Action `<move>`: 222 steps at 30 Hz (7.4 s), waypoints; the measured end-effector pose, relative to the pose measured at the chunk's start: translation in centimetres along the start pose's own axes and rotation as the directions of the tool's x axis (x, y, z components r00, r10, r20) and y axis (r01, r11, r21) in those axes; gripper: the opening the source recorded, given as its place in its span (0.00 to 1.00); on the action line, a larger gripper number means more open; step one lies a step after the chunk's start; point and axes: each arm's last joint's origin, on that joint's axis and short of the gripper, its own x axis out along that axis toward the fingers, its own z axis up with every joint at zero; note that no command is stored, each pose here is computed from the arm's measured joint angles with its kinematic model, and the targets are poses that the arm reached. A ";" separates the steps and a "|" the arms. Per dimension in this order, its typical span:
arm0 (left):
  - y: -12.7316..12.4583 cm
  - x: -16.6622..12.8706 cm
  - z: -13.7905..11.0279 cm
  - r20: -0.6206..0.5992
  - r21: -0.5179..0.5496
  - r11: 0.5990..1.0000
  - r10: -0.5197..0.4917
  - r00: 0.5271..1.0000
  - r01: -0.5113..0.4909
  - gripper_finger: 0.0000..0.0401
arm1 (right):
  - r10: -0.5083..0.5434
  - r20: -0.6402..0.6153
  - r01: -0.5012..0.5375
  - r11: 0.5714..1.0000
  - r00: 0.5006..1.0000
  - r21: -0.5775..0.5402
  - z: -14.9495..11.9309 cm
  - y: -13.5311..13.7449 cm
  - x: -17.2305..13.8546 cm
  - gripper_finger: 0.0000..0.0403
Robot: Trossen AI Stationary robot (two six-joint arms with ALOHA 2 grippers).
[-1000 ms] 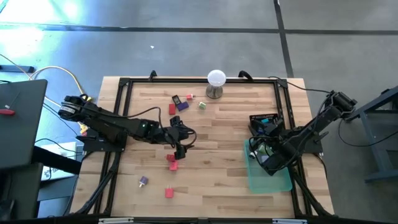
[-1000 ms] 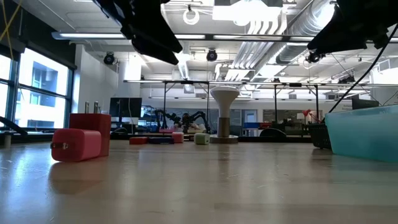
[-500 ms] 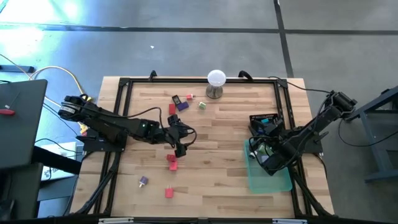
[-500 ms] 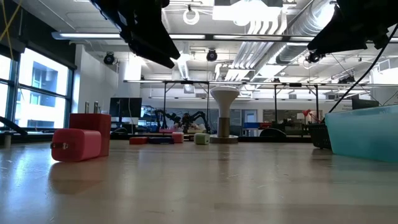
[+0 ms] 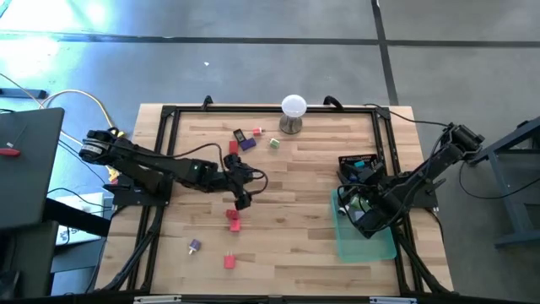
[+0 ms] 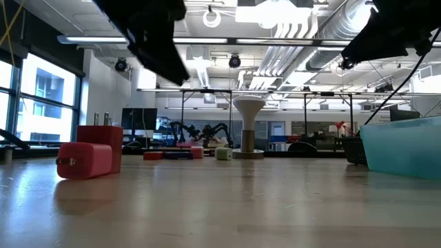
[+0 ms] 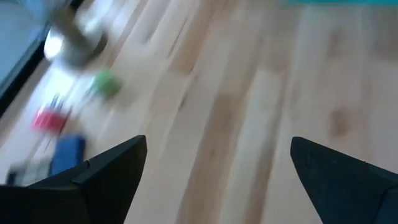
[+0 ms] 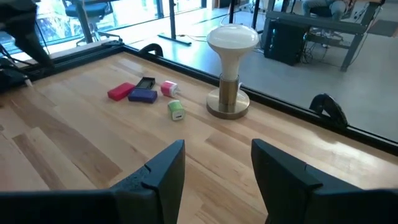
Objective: Pick & Place Office items
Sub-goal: Put the red digital clock into the black basket
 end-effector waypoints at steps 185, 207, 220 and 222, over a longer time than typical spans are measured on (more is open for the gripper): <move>14.0 12.0 -6.0 -0.557 -0.591 0.524 0.284 0.781 -0.613 0.96 | 0.007 -0.045 -0.006 1.000 0.999 0.006 -0.2 0.2 0.0 0.43; 14.1 12.0 -5.9 -0.552 -0.563 0.564 0.287 0.783 -0.604 0.96 | 0.007 -0.047 -0.007 1.000 0.999 0.006 -0.2 0.3 0.0 0.43; 13.8 12.0 -5.9 -0.547 -0.531 0.601 0.294 0.784 -0.597 0.96 | 0.007 -0.049 -0.007 1.000 0.999 0.007 -0.2 0.3 0.0 0.43; 13.8 12.0 -5.9 -0.546 -0.519 0.612 0.300 0.782 -0.597 0.96 | 0.007 -0.049 -0.007 1.000 0.999 0.007 -0.2 0.3 0.0 0.43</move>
